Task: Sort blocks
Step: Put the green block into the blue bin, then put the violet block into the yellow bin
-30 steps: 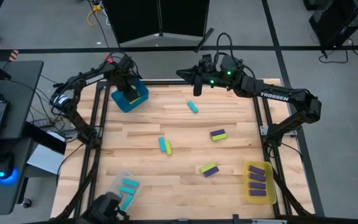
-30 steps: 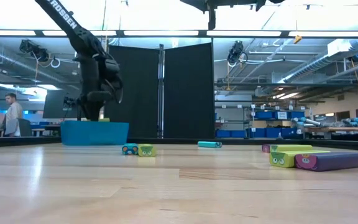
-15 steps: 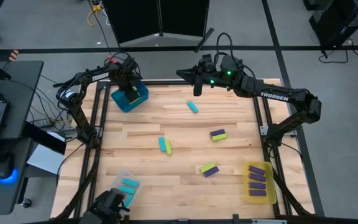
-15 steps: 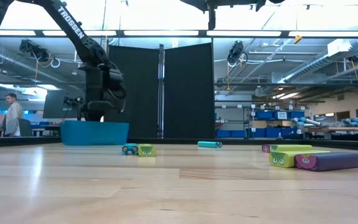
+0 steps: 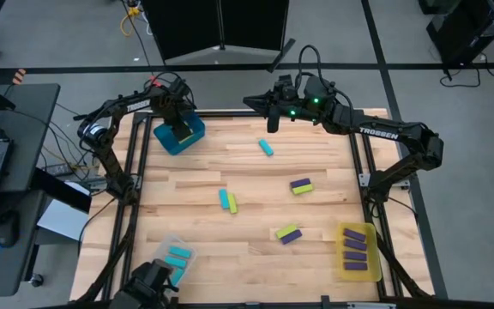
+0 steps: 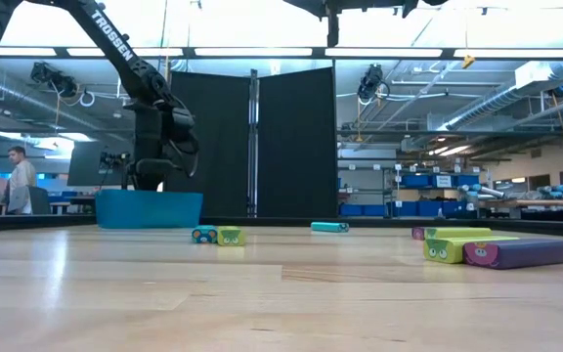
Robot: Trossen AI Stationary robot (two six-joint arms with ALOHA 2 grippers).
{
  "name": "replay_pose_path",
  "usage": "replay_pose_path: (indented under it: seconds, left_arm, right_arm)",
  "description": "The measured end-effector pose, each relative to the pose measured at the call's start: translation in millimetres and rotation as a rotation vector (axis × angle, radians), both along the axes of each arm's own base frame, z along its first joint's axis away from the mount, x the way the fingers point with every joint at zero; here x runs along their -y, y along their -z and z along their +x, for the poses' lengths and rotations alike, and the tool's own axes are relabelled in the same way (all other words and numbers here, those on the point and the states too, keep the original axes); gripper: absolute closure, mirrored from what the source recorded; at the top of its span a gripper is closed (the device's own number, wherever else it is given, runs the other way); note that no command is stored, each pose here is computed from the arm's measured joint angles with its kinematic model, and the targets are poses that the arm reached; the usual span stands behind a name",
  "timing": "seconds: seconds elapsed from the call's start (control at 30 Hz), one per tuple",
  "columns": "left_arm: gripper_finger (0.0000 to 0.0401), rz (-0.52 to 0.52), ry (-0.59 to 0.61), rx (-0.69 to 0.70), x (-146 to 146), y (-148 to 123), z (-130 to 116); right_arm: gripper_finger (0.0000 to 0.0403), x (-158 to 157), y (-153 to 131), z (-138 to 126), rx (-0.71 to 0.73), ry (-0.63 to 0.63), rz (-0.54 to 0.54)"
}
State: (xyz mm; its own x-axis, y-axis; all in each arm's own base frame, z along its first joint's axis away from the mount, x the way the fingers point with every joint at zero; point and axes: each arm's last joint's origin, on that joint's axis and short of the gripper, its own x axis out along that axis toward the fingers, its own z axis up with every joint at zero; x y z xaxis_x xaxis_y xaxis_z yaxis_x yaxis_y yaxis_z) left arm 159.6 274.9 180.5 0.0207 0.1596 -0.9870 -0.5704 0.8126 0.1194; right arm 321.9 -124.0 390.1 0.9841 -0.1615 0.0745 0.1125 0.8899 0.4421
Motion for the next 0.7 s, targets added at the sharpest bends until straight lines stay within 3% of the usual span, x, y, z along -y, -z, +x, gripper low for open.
replay_pose_path:
  seconds: [0.2, 0.33, 0.5, 0.7]
  left_arm:
    - [0.0242, 0.022, -0.006, -0.033, 0, -2, -1]
    - [0.0266, 0.102, -0.025, -0.003, 5, -24, -5]
    - [0.0332, 0.207, -0.057, 0.252, 24, -76, -11]
    - [0.0393, 0.353, -0.041, 0.473, 59, -132, -19]
  right_arm:
    - [0.0366, 0, 0, 0, 0.000, 0.000, 0.000]
    - [0.0365, 1, 1, -1, -0.009, -0.011, 0.015]
    - [0.0365, 2, 10, -1, -0.091, -0.008, 0.050]
    - [0.0365, 1, 31, -3, -0.307, 0.058, 0.105]
